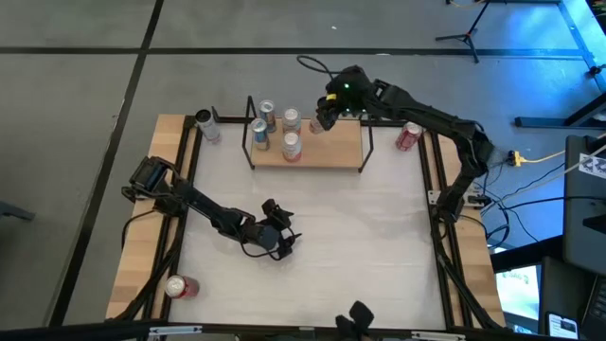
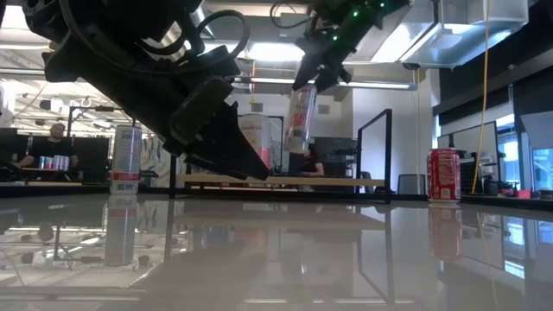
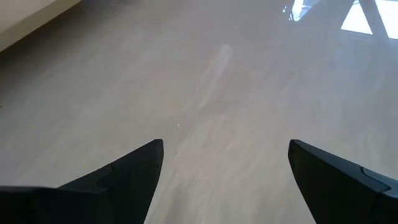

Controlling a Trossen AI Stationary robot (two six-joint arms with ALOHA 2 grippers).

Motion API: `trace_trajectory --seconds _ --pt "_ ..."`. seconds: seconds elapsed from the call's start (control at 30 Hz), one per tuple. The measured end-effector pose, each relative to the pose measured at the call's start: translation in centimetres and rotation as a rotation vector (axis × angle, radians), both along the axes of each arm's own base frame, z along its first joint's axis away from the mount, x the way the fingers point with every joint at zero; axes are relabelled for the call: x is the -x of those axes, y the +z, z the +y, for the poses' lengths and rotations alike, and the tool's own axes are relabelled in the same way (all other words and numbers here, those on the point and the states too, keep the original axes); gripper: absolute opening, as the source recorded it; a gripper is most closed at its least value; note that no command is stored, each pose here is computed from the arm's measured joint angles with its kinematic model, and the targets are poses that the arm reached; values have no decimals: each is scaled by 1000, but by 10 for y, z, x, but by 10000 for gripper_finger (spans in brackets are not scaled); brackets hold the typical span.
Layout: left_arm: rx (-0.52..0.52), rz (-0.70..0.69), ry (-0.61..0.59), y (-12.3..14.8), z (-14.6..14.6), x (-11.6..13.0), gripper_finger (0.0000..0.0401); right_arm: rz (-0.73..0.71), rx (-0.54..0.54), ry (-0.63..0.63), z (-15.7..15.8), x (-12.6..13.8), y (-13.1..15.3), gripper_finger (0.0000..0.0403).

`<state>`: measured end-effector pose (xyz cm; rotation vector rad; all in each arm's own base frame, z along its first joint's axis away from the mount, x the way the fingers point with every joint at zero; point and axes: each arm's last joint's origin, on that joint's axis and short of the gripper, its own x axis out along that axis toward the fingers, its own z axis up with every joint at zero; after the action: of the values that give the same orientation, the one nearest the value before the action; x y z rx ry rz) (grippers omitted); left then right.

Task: Place canned beverage on shelf
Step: Put the bottom white and pink soda can on the shelf

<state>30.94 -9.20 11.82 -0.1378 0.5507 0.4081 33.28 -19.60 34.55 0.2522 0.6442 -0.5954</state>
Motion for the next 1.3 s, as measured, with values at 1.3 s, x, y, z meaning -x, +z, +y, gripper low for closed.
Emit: trace_trajectory --seconds 1.3 --pt "-11 10 -4 0 0 0 335 59 -10 46 -22 -31 -50 239"
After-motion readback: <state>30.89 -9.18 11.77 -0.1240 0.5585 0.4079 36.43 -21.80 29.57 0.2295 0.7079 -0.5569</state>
